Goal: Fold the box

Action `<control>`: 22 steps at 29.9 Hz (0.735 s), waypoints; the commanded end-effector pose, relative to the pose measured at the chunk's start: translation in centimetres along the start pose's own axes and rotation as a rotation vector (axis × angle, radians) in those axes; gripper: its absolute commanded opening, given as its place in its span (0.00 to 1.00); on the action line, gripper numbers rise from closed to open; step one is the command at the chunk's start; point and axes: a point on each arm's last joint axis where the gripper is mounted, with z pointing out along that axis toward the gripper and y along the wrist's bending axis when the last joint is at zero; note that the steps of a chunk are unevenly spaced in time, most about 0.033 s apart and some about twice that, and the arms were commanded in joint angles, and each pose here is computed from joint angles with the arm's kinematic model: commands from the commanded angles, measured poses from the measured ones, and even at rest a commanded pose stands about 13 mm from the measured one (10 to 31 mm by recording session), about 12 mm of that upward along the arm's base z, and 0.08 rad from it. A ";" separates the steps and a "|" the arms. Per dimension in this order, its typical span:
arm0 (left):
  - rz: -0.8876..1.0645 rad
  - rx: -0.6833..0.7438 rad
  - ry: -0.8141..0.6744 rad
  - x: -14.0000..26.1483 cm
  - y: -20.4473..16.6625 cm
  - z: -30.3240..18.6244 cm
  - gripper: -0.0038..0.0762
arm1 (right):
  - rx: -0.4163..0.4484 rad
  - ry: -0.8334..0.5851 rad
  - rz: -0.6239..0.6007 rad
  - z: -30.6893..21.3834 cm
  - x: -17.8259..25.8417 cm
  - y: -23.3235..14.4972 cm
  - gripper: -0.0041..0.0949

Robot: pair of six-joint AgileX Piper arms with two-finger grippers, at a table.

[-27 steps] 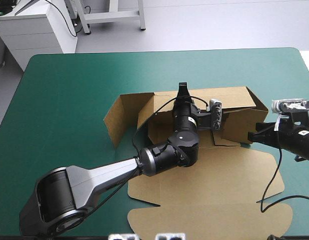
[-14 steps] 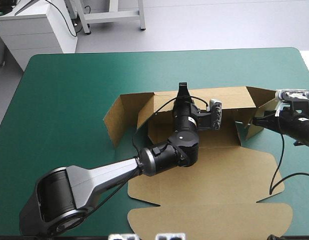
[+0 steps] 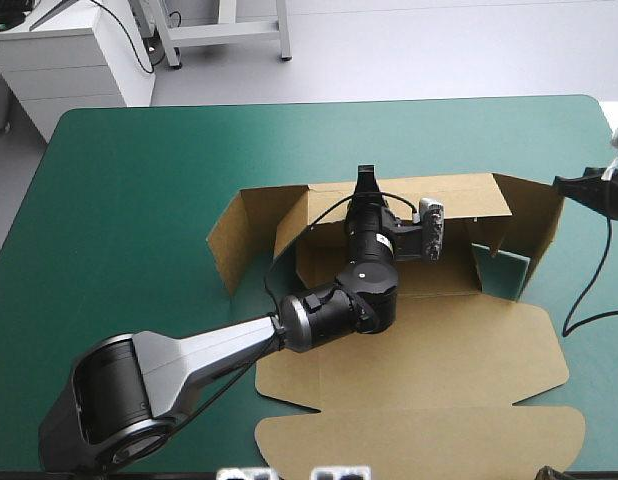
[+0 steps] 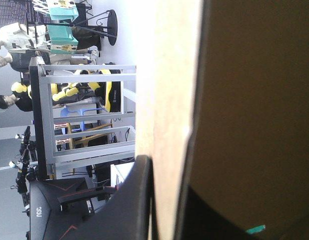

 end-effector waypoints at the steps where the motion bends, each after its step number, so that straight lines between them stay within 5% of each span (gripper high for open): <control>1: -0.053 0.022 -0.039 -0.2 0.9 -1.3 0.04 | -0.009 -0.019 -0.002 -2.7 -2.5 0.1 0.02; 11: -0.035 0.022 -0.046 -0.2 0.9 -1.3 0.04 | -0.171 -0.008 -0.024 -4.2 -5.2 1.9 0.02; 22: -0.035 0.022 -0.046 -0.2 0.9 -1.3 0.04 | -0.327 0.137 0.032 0.8 -6.1 1.1 0.02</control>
